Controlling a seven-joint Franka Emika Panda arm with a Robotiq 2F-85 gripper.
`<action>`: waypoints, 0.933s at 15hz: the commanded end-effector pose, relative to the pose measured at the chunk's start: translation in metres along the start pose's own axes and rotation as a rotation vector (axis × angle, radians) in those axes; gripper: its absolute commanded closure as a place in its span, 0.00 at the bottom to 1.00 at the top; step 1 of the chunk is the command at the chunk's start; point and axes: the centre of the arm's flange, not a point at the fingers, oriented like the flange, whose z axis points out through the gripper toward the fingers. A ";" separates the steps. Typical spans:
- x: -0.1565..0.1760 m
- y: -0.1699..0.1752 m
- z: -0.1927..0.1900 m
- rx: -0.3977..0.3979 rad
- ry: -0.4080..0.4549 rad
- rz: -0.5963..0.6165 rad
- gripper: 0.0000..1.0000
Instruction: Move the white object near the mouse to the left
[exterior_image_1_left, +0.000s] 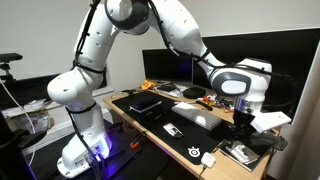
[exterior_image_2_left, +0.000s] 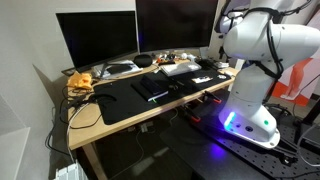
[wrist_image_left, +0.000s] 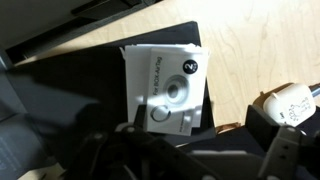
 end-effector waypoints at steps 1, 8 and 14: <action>0.012 0.005 0.005 -0.002 -0.022 0.022 0.00; 0.022 0.015 0.012 0.005 -0.023 0.065 0.00; 0.015 0.021 0.014 0.003 -0.025 0.100 0.00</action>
